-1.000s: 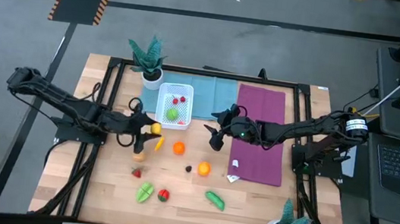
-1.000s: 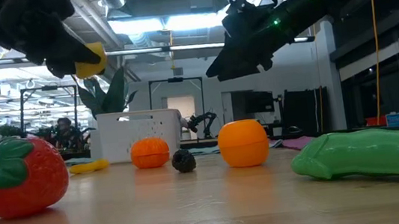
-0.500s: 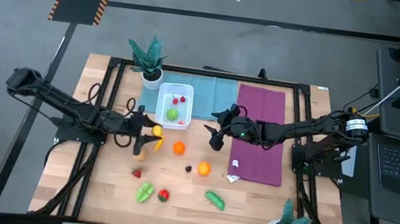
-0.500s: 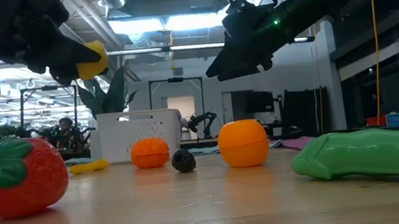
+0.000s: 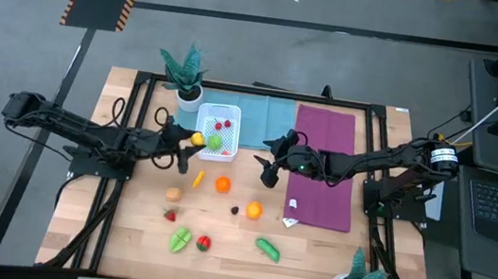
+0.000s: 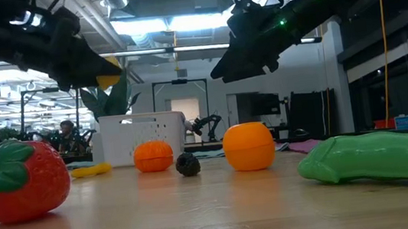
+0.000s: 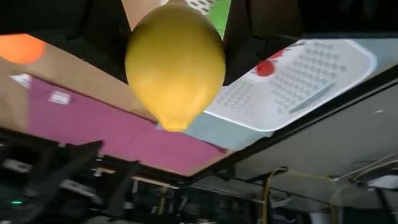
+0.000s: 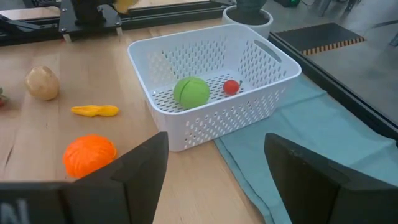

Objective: Pick and placing Produce into tupperware
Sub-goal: Put the yellow lemon into the white basket

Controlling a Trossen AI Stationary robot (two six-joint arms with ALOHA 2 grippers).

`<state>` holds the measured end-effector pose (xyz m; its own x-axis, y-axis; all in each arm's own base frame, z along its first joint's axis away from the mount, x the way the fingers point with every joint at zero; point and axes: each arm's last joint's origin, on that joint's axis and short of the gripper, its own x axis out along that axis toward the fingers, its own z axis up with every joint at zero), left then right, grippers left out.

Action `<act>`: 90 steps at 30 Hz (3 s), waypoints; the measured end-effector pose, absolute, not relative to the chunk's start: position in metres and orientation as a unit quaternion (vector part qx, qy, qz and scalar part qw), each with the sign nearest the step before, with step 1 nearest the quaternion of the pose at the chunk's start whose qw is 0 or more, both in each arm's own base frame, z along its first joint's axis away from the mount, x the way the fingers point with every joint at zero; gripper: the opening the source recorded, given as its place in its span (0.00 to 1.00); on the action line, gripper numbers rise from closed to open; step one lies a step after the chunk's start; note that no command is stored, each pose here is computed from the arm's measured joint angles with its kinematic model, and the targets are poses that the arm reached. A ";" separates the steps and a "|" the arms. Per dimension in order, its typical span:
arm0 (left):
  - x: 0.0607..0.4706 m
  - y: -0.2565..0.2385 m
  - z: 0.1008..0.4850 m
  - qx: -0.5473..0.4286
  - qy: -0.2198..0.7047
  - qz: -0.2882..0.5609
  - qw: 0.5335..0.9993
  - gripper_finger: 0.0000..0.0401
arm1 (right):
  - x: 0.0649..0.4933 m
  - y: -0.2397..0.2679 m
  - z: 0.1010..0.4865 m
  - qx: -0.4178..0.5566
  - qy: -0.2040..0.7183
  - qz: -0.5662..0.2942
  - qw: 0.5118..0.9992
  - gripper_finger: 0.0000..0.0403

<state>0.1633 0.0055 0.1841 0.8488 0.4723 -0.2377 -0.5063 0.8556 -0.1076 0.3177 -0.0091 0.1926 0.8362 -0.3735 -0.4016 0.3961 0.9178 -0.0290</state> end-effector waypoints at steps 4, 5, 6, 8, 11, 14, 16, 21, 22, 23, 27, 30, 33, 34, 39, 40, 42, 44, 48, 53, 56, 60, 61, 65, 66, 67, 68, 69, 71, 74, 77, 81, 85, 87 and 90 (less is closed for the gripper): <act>0.165 0.015 0.181 -0.107 0.103 0.284 0.947 0.49 | 0.318 -0.009 0.194 0.030 0.195 -0.201 0.960 0.66; 0.165 0.017 0.180 -0.109 0.105 0.286 0.946 0.49 | 0.319 -0.009 0.195 0.030 0.192 -0.201 0.960 0.66; 0.166 0.019 0.179 -0.111 0.106 0.288 0.945 0.50 | 0.319 -0.009 0.195 0.031 0.190 -0.201 0.961 0.66; 0.168 0.024 0.178 -0.116 0.104 0.291 0.944 0.50 | 0.319 -0.009 0.195 0.031 0.188 -0.201 0.961 0.66; 0.172 0.030 0.178 -0.122 0.099 0.293 0.943 0.49 | 0.319 -0.009 0.196 0.031 0.186 -0.201 0.961 0.66; 0.176 0.036 0.178 -0.126 0.100 0.289 0.944 0.49 | 0.319 -0.009 0.196 0.031 0.186 -0.201 0.961 0.66; 0.180 0.040 0.181 -0.126 0.103 0.290 0.943 0.49 | 0.319 -0.009 0.196 0.031 0.187 -0.201 0.961 0.66; 0.192 0.050 0.187 -0.105 0.115 0.306 0.939 0.49 | 0.319 -0.009 0.196 0.031 0.187 -0.201 0.961 0.66; 0.195 0.052 0.187 -0.105 0.118 0.310 0.938 0.49 | 0.319 -0.009 0.196 0.031 0.187 -0.201 0.961 0.66; 0.197 0.055 0.188 -0.105 0.121 0.314 0.936 0.49 | 0.319 -0.009 0.196 0.031 0.187 -0.201 0.961 0.66; 0.205 0.062 0.188 -0.104 0.133 0.327 0.930 0.49 | 0.319 -0.009 0.196 0.031 0.188 -0.201 0.961 0.66; 0.211 0.066 0.188 -0.103 0.143 0.329 0.928 0.49 | 0.319 -0.009 0.195 0.030 0.190 -0.201 0.961 0.66; 0.215 0.068 0.189 -0.102 0.157 0.312 0.932 0.49 | 0.319 -0.009 0.195 0.030 0.193 -0.201 0.960 0.66; 0.216 0.068 0.191 -0.102 0.162 0.309 0.932 0.49 | 0.319 -0.009 0.194 0.029 0.194 -0.201 0.960 0.66; 0.222 0.069 0.203 -0.099 0.233 0.309 0.917 0.49 | 0.318 -0.009 0.194 0.029 0.195 -0.201 0.959 0.66; 0.223 0.070 0.208 -0.098 0.248 0.309 0.913 0.49 | 0.318 -0.009 0.194 0.029 0.195 -0.201 0.959 0.66; 0.225 0.070 0.219 -0.096 0.277 0.310 0.905 0.49 | 0.318 -0.009 0.194 0.029 0.195 -0.201 0.959 0.66; 0.228 0.071 0.228 -0.095 0.303 0.309 0.896 0.49 | 0.318 -0.009 0.194 0.029 0.195 -0.201 0.959 0.66; 0.232 0.075 0.239 -0.102 0.353 0.292 0.883 0.49 | 0.318 -0.009 0.194 0.029 0.196 -0.201 0.959 0.66; 0.238 0.088 0.237 -0.120 0.395 0.272 0.870 0.49 | 0.318 -0.009 0.194 0.030 0.198 -0.201 0.959 0.66; 0.242 0.098 0.231 -0.136 0.417 0.267 0.858 0.49 | 0.318 -0.009 0.193 0.030 0.199 -0.201 0.959 0.66; 0.246 0.106 0.222 -0.141 0.434 0.274 0.846 0.49 | 0.318 -0.009 0.193 0.030 0.202 -0.201 0.958 0.66; 0.247 0.108 0.219 -0.139 0.439 0.275 0.844 0.49 | 0.318 -0.009 0.193 0.029 0.203 -0.201 0.958 0.66; 0.252 0.113 0.208 -0.141 0.453 0.277 0.835 0.49 | 0.318 -0.009 0.192 0.029 0.205 -0.202 0.957 0.66; 0.253 0.114 0.204 -0.141 0.458 0.278 0.832 0.49 | 0.317 -0.009 0.192 0.029 0.206 -0.201 0.957 0.66; 0.255 0.115 0.201 -0.140 0.460 0.279 0.831 0.49 | 0.317 -0.009 0.192 0.029 0.206 -0.201 0.957 0.66; 0.257 0.117 0.198 -0.139 0.462 0.279 0.830 0.49 | 0.317 -0.009 0.192 0.029 0.206 -0.201 0.957 0.66; 0.258 0.118 0.195 -0.138 0.466 0.280 0.828 0.49 | 0.317 -0.009 0.192 0.028 0.207 -0.202 0.957 0.66; 0.261 0.119 0.189 -0.138 0.470 0.280 0.825 0.49 | 0.317 -0.009 0.192 0.028 0.208 -0.202 0.957 0.66; 0.263 0.120 0.182 -0.134 0.482 0.277 0.821 0.49 | 0.317 -0.009 0.192 0.028 0.209 -0.202 0.957 0.66; 0.263 0.122 0.180 -0.125 0.486 0.283 0.817 0.50 | 0.317 -0.009 0.192 0.028 0.210 -0.202 0.956 0.66; 0.262 0.124 0.181 -0.100 0.486 0.320 0.807 0.51 | 0.317 -0.009 0.192 0.028 0.210 -0.202 0.956 0.66; 0.262 0.125 0.181 -0.095 0.486 0.328 0.804 0.53 | 0.317 -0.009 0.191 0.028 0.210 -0.202 0.956 0.66; 0.262 0.124 0.181 -0.095 0.486 0.328 0.804 0.54 | 0.317 -0.009 0.192 0.028 0.210 -0.202 0.956 0.66; 0.262 0.124 0.181 -0.095 0.486 0.328 0.804 0.53 | 0.317 -0.009 0.191 0.028 0.210 -0.202 0.956 0.66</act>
